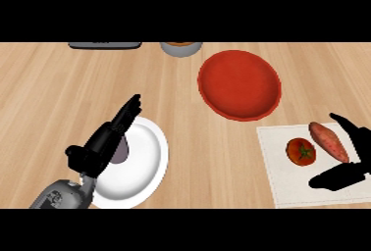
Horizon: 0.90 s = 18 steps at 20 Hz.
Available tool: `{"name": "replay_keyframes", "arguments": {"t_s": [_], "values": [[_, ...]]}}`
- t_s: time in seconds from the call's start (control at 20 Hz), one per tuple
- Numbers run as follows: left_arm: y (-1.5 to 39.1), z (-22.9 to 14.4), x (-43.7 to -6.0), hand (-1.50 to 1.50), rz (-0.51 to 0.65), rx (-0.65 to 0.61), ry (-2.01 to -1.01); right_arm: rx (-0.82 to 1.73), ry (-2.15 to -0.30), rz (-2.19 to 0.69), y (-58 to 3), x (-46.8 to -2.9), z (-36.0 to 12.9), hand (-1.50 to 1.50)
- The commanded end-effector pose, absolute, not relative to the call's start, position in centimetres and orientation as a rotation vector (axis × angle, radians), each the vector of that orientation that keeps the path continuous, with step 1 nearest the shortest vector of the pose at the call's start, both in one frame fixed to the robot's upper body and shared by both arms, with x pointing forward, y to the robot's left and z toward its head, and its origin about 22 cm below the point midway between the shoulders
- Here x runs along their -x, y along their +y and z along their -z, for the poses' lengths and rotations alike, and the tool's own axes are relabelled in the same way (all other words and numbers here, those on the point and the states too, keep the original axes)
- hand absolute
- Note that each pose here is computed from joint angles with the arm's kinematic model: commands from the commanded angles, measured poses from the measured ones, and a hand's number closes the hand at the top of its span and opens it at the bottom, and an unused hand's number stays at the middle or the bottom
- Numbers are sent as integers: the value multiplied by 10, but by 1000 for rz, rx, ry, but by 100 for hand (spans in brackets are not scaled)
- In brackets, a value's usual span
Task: Pick the tomato from the placemat and place it in the bowl
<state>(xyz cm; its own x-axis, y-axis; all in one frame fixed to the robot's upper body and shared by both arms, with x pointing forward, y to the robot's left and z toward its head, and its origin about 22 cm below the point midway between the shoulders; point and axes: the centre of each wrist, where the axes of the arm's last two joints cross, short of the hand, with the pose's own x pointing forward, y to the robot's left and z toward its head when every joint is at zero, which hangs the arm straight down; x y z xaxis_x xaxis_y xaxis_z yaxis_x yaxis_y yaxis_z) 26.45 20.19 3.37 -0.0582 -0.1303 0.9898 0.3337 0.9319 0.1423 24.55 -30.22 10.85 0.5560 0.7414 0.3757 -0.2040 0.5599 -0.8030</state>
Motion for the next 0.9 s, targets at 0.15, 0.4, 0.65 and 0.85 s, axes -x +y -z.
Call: {"name": "replay_keyframes", "arguments": {"t_s": [0.15,0.4,0.65,0.85], "values": [[209,-28,-265,0,393,160,-1567,754,-680,-637,-273,-261,-140,-150],[205,-27,-256,0,379,169,-1559,772,-674,-662,-258,-251,-111,-150],[220,-48,-278,0,392,171,-1599,854,-693,-671,-260,-252,-88,-150],[208,-39,-266,0,379,156,-1599,915,-730,-691,-258,-248,-74,-150]]}}
